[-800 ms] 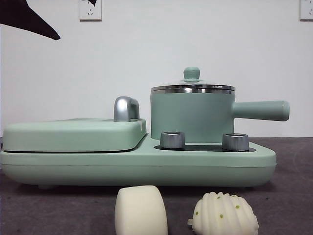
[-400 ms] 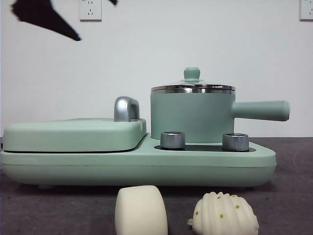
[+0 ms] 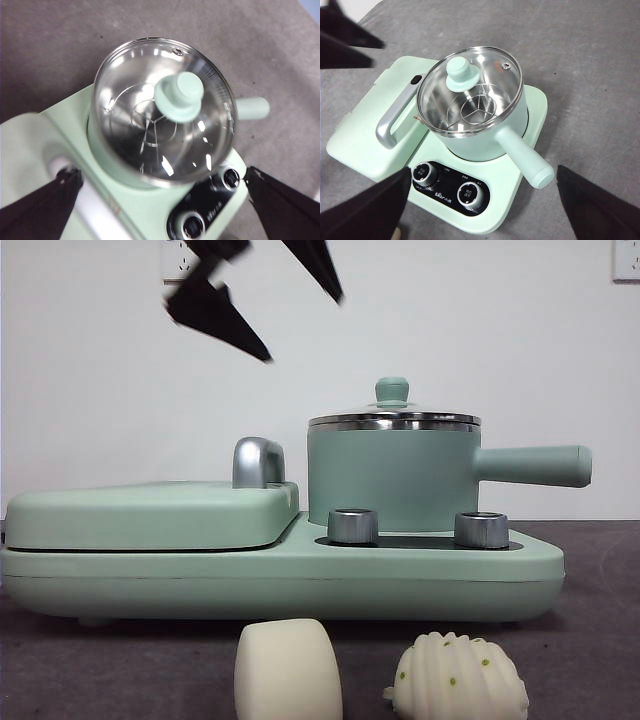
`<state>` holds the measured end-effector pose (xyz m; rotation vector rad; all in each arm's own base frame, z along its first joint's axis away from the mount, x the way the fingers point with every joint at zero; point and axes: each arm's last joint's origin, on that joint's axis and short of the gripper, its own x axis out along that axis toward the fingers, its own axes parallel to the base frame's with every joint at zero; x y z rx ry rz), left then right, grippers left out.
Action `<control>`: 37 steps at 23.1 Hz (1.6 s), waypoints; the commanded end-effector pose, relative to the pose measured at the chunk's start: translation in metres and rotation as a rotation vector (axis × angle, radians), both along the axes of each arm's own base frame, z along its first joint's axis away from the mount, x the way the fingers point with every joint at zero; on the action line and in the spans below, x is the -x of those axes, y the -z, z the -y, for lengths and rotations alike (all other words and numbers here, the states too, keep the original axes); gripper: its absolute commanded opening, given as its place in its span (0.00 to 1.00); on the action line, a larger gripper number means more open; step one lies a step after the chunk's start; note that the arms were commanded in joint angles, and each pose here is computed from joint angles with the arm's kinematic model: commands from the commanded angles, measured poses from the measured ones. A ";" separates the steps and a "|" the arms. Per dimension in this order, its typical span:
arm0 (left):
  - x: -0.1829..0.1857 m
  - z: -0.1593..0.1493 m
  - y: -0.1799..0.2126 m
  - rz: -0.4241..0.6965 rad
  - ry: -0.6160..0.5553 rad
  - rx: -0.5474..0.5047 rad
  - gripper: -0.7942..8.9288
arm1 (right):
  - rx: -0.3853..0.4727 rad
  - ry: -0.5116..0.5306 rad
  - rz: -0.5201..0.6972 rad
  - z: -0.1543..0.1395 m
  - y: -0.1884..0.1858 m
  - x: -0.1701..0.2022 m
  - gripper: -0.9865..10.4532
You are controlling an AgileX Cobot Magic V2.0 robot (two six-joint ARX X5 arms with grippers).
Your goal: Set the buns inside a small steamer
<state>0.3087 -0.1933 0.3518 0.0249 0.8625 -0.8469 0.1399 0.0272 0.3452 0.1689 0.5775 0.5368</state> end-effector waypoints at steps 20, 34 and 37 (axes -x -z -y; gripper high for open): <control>-0.021 0.085 0.032 0.170 0.139 -0.046 0.45 | -0.007 -0.001 0.019 -0.001 -0.006 0.000 0.49; -0.027 0.093 0.045 0.220 0.151 -0.113 0.35 | -0.008 -0.001 0.019 -0.001 -0.006 0.000 0.49; -0.027 0.097 0.051 0.209 0.159 -0.121 0.18 | -0.008 -0.001 0.019 -0.001 -0.006 0.000 0.49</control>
